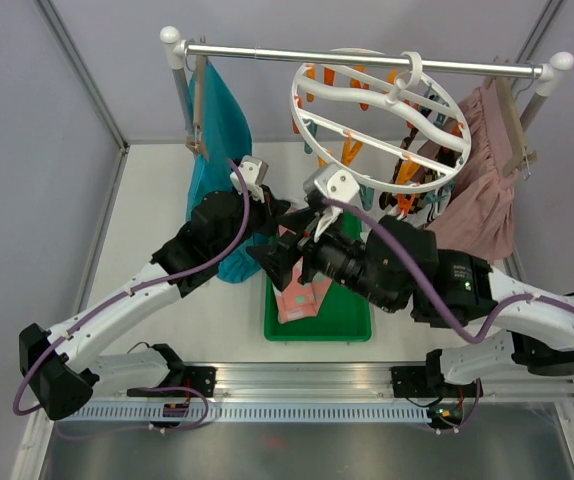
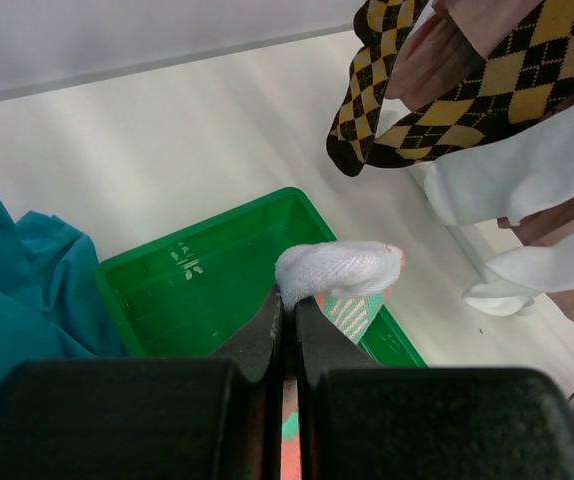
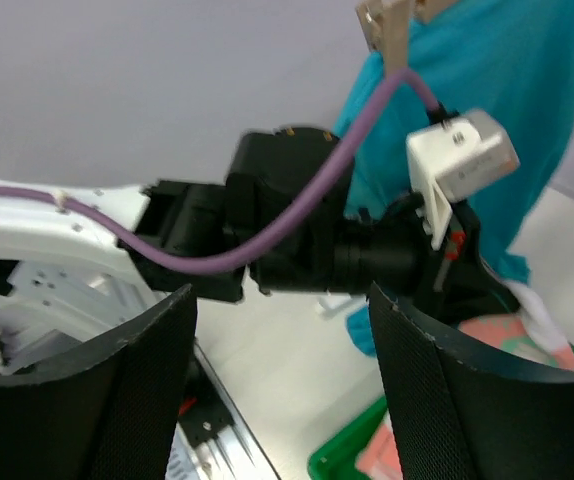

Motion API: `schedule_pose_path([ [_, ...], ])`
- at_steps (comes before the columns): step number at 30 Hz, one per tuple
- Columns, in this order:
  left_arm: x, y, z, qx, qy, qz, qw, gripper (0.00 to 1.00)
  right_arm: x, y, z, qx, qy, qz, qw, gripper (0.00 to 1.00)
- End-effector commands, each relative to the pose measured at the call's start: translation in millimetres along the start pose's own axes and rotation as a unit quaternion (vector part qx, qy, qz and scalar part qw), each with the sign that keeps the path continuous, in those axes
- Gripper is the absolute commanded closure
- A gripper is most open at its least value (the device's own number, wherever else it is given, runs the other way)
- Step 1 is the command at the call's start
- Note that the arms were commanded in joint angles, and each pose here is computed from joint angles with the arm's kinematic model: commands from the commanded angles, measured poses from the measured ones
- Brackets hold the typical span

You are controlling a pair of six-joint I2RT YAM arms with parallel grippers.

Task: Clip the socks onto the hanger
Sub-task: Rotate the hanger.

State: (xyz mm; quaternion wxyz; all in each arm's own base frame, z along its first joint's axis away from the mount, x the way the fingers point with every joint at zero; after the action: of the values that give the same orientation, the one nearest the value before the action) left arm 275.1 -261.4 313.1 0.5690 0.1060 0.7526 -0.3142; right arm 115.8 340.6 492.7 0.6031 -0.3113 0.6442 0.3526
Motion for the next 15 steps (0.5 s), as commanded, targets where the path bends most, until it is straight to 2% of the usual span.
schedule_pose_path([
  [1, -12, 0, -4, -0.003, -0.023, 0.01, 1.0, 0.98, 0, -33, -13, 0.16, -0.041, -0.009, 0.986, 0.26],
  [2, -11, 0, -3, -0.003, -0.022, 0.01, 1.0, 0.98, 7, -42, -20, 0.213, -0.039, -0.011, 0.976, 0.27],
  [5, -11, 1, -4, -0.003, -0.022, 0.011, 1.0, 0.98, 21, -61, -34, 0.293, -0.037, -0.001, 0.956, 0.32],
  [6, -12, 1, -4, -0.004, -0.024, 0.01, 1.0, 0.98, 24, -66, -38, 0.309, -0.039, 0.009, 0.95, 0.37],
  [9, -12, 0, -3, -0.002, -0.024, 0.01, 1.0, 0.98, 21, -90, -64, 0.379, -0.051, 0.03, 0.923, 0.44],
  [15, -12, -4, -4, 0.008, -0.019, 0.003, 1.0, 0.98, 16, -110, -87, 0.459, -0.055, 0.024, 0.887, 0.41],
])
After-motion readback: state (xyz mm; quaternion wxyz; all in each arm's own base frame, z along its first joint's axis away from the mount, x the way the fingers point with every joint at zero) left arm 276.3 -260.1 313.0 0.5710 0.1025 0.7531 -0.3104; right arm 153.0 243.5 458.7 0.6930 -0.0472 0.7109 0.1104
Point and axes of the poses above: each gripper's point midway between its finger pads, its own z axis out along the fingers, its own y axis along the line the jaws close on, x = y × z, the point moved 2 cm from there along -z, back along the fingers, and after that the axes turned 6 degrees about -z, right-handed, at the moved point
